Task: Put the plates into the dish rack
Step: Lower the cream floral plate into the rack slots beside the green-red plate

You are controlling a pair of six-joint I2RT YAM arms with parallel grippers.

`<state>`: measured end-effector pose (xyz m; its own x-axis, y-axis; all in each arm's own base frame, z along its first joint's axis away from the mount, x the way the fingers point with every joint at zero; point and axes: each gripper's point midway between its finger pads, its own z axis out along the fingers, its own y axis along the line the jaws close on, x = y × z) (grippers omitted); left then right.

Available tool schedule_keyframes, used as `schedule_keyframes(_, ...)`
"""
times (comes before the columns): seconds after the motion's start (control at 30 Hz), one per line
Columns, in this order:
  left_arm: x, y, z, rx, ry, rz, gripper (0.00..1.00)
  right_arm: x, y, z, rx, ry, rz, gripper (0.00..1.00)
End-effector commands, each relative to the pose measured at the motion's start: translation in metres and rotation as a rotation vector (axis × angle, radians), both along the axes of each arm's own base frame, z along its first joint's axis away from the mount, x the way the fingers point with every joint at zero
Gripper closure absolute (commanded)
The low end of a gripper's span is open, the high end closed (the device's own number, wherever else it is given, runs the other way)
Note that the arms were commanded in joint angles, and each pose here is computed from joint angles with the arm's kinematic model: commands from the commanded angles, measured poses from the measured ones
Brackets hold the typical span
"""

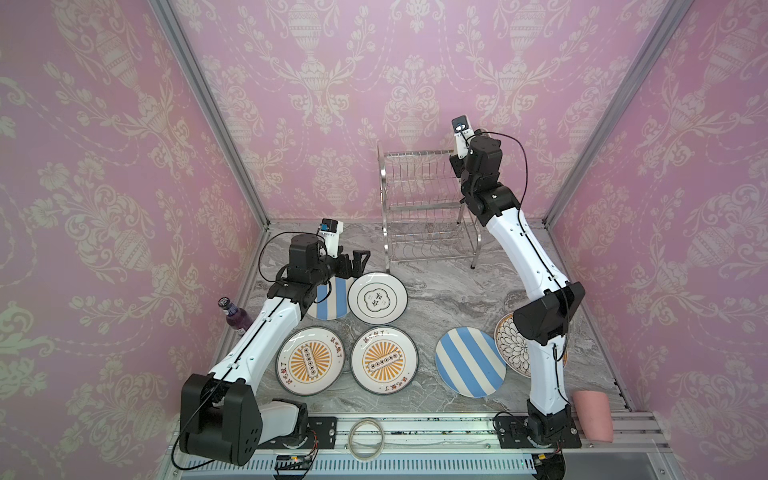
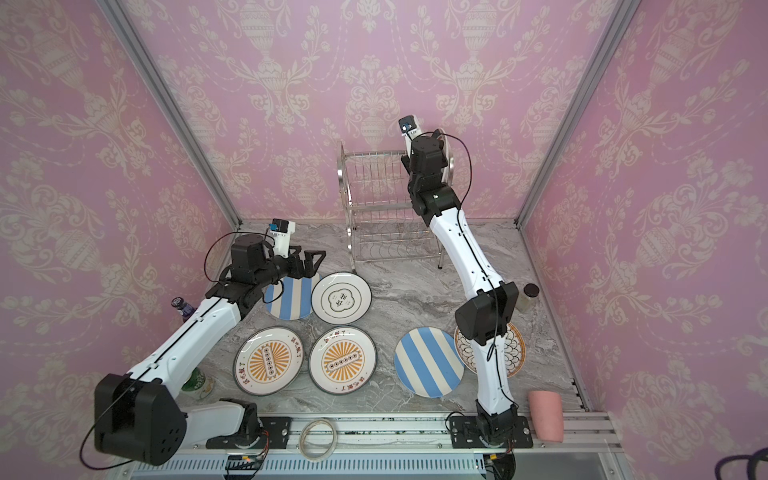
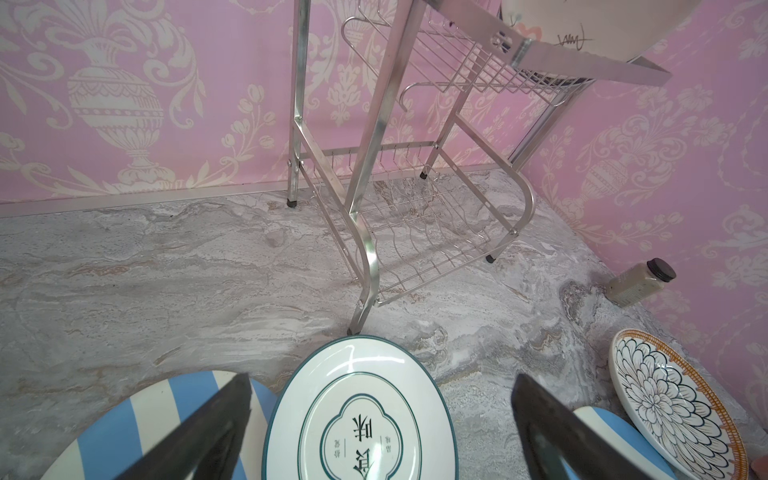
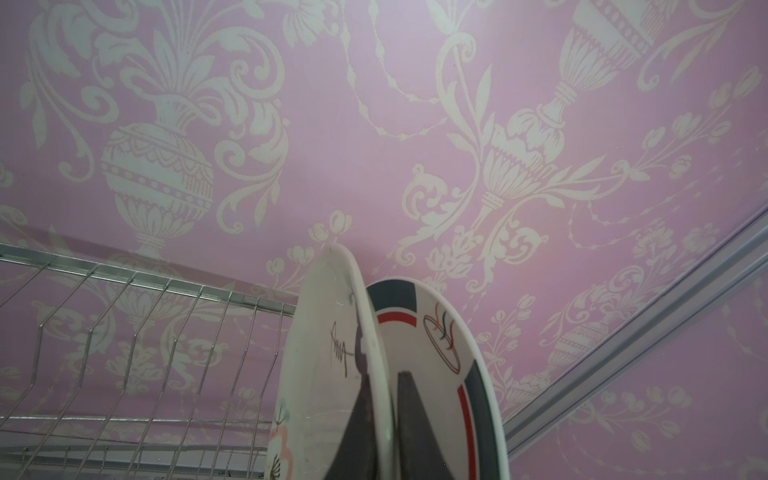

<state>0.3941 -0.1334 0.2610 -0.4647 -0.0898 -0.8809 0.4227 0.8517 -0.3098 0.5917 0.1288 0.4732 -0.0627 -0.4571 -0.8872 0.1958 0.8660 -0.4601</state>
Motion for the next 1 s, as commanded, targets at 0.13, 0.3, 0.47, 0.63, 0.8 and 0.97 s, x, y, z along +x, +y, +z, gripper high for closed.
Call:
schedule_keyframes(0.13, -0.001, 0.001, -0.002, -0.007, 0.005, -0.005, 0.01, -0.009, -0.007, 0.040, 0.057, -0.160, -0.016, 1.00)
schedule_keyframes(0.3, -0.001, 0.002, -0.003, -0.005, 0.008, -0.003, 0.01, -0.004, -0.012, 0.032, 0.040, -0.148, -0.045, 1.00)
schedule_keyframes(0.47, 0.000, 0.001, -0.003, -0.007, 0.010, -0.005, 0.01, 0.002, -0.021, 0.018, 0.057, -0.114, -0.063, 0.99)
schedule_keyframes(0.63, 0.000, 0.002, -0.004, -0.002, 0.010, -0.001, 0.01, 0.002, -0.022, 0.016, 0.057, -0.111, -0.063, 0.84)
schedule_keyframes(0.8, -0.001, 0.001, 0.000, -0.010, 0.004, -0.005, 0.01, -0.001, -0.020, 0.022, 0.062, -0.115, -0.048, 0.75)
schedule_keyframes(0.97, -0.002, 0.000, 0.001, -0.015, 0.003, -0.008, 0.01, -0.005, -0.019, 0.027, 0.048, -0.117, -0.047, 0.70)
